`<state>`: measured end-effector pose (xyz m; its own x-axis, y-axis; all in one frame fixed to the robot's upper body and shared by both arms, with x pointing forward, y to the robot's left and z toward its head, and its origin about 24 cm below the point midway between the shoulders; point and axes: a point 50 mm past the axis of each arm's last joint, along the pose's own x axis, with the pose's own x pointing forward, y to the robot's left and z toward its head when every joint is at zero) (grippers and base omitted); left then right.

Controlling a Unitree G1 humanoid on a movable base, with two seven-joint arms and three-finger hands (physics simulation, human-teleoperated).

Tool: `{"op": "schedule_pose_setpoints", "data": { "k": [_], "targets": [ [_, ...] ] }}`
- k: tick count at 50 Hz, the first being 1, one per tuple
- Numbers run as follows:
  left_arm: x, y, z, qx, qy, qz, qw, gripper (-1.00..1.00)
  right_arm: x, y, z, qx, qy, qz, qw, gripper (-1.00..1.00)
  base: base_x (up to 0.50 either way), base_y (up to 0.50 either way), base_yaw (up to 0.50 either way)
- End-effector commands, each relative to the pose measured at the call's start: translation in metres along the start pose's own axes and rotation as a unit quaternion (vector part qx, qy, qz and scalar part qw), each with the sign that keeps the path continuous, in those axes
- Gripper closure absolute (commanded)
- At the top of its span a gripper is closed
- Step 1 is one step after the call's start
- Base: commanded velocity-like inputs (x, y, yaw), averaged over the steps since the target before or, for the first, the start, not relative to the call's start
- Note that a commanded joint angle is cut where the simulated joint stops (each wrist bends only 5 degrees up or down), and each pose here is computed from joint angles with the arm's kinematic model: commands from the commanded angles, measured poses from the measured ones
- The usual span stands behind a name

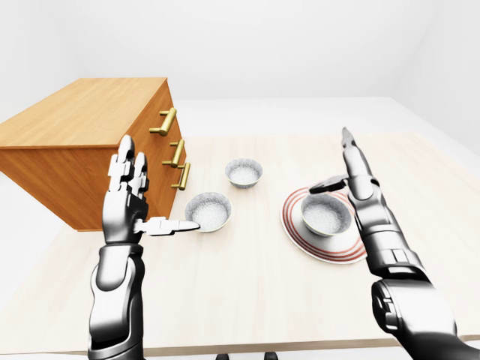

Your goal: Put the bowl at the front on the plate.

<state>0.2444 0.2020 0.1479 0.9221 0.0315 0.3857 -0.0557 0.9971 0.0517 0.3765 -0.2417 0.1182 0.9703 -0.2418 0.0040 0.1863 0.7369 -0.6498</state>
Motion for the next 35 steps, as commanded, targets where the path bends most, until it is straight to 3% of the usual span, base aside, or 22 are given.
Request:
{"op": "schedule_pose_setpoints", "data": {
  "k": [1,11,13,14,16,20,21,24,29,35],
  "targets": [
    [0.000,0.000,0.005,-0.001,-0.011,0.000,1.000,-1.00,-0.029,-0.047,0.076,0.042,-0.192,-0.041,0.980,-1.00,0.00,0.00,0.00],
    [-0.001,0.001,0.012,-0.002,-0.025,0.001,1.000,-1.00,-0.085,-0.090,0.137,0.036,-0.367,-0.084,0.926,-1.00,0.00,0.00,0.00],
    [0.000,0.001,0.010,-0.002,-0.021,0.001,1.000,-1.00,-0.104,-0.097,0.150,0.007,-0.408,-0.093,0.908,-1.00,0.00,0.00,0.00],
    [0.000,0.001,0.010,-0.002,-0.021,0.001,1.000,-1.00,-0.105,-0.098,0.150,0.006,-0.410,-0.093,0.907,-1.00,0.00,0.00,0.00],
    [-0.004,0.001,0.004,-0.004,-0.007,0.001,1.000,-1.00,-0.138,-0.112,0.172,-0.026,-0.480,-0.111,0.870,-1.00,0.00,0.00,0.00],
    [-0.004,0.001,0.007,-0.003,-0.013,0.000,1.000,-1.00,-0.166,-0.126,0.188,-0.059,-0.532,-0.134,0.834,-1.00,0.00,0.00,0.00],
    [-0.004,0.001,0.008,-0.003,-0.015,0.001,1.000,-1.00,-0.180,-0.130,0.194,-0.081,-0.556,-0.143,0.815,-1.00,0.00,0.00,0.00],
    [-0.004,0.001,0.009,-0.003,-0.018,0.001,1.000,-1.00,-0.204,-0.139,0.203,-0.106,-0.594,-0.163,0.780,-1.00,0.00,0.00,0.00],
    [-0.005,0.001,0.015,-0.002,-0.030,0.000,1.000,-1.00,-0.233,-0.146,0.211,-0.135,-0.640,-0.185,0.733,-1.00,0.00,0.00,0.00],
    [-0.006,0.001,0.018,-0.001,-0.037,0.000,0.999,-1.00,-0.243,-0.153,0.211,-0.168,-0.636,-0.203,0.726,-1.00,0.00,0.00,0.00]
  ]
}}
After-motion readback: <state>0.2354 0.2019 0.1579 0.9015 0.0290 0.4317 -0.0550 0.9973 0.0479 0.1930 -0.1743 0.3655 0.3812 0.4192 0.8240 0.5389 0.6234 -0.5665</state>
